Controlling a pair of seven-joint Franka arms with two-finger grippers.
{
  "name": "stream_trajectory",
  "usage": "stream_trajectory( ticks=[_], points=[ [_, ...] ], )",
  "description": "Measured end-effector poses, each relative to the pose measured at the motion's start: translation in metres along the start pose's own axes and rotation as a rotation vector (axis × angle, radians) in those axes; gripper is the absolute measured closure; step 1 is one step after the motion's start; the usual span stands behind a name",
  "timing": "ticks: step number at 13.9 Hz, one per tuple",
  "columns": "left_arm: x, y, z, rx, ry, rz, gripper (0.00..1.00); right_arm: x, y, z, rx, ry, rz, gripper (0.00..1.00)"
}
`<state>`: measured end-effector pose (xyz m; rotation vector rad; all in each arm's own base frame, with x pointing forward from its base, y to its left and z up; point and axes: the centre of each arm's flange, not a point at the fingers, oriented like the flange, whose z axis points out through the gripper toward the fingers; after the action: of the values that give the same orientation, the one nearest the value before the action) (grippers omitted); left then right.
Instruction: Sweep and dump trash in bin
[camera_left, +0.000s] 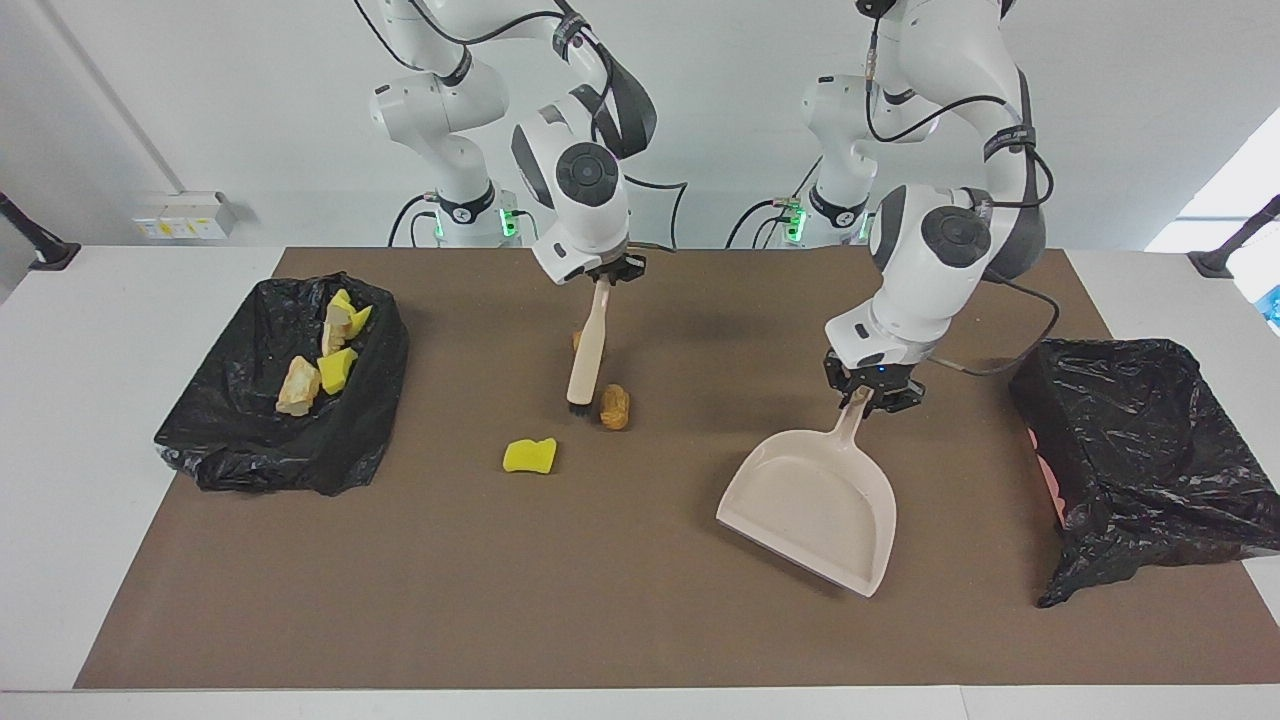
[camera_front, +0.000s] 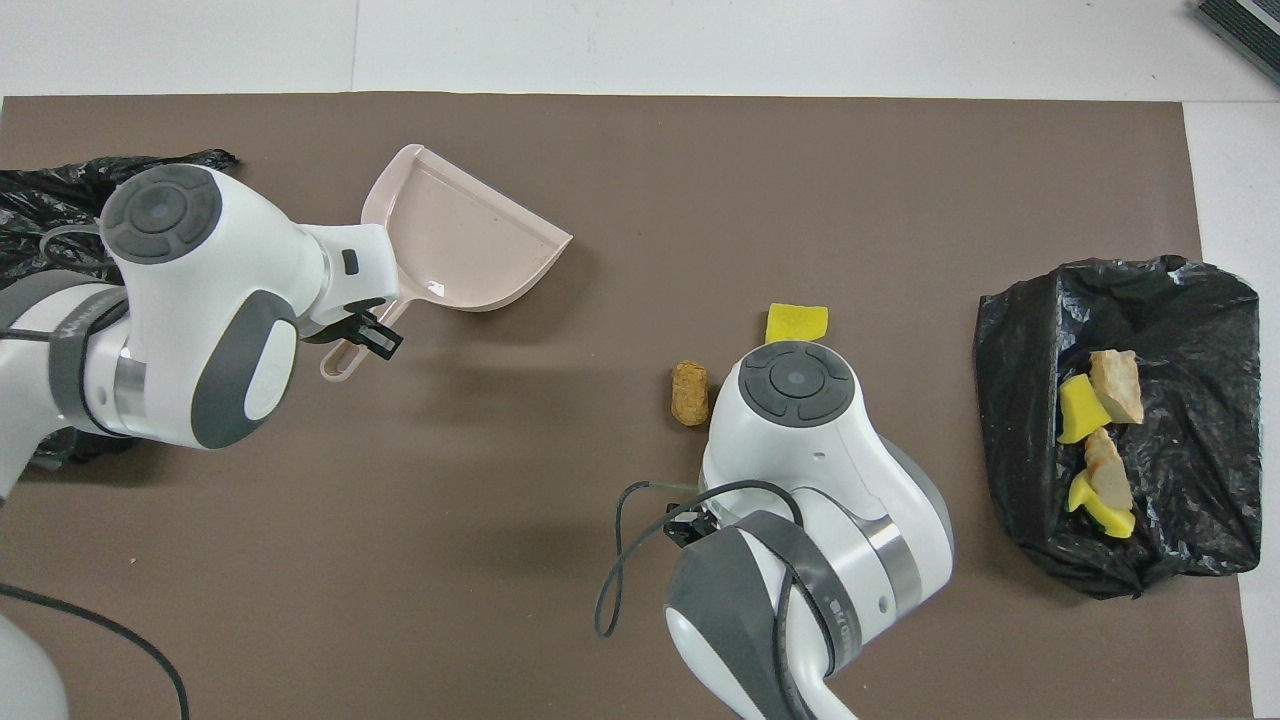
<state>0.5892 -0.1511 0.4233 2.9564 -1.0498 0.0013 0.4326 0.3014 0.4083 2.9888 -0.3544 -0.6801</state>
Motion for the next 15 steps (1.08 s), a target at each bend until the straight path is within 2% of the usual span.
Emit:
stream_trajectory(
  ticks=[3,6,9,11,13,15],
  points=[
    [-0.019,-0.018,-0.014,-0.013,-0.021,0.247,0.69,-0.018,-0.005,0.008,-0.054,-0.039,0.140,0.74],
    [-0.028,-0.024,-0.010,-0.033,-0.052,0.491,0.69,-0.048,-0.015,0.028,-0.074,-0.063,0.302,0.74],
    [-0.040,-0.027,-0.003,-0.015,-0.114,0.721,0.69,-0.087,-0.038,0.064,-0.102,-0.039,0.447,0.74],
    [-0.049,-0.021,0.004,-0.001,-0.151,0.813,0.69,-0.100,-0.050,0.093,-0.086,0.000,0.469,0.74],
    [-0.055,-0.002,0.020,0.029,-0.154,0.882,0.69,-0.090,-0.052,0.108,-0.050,0.017,0.472,0.74],
    [-0.059,0.023,0.038,0.042,-0.144,0.926,0.69,-0.075,-0.054,0.107,-0.016,0.022,0.394,0.74]
  ],
)
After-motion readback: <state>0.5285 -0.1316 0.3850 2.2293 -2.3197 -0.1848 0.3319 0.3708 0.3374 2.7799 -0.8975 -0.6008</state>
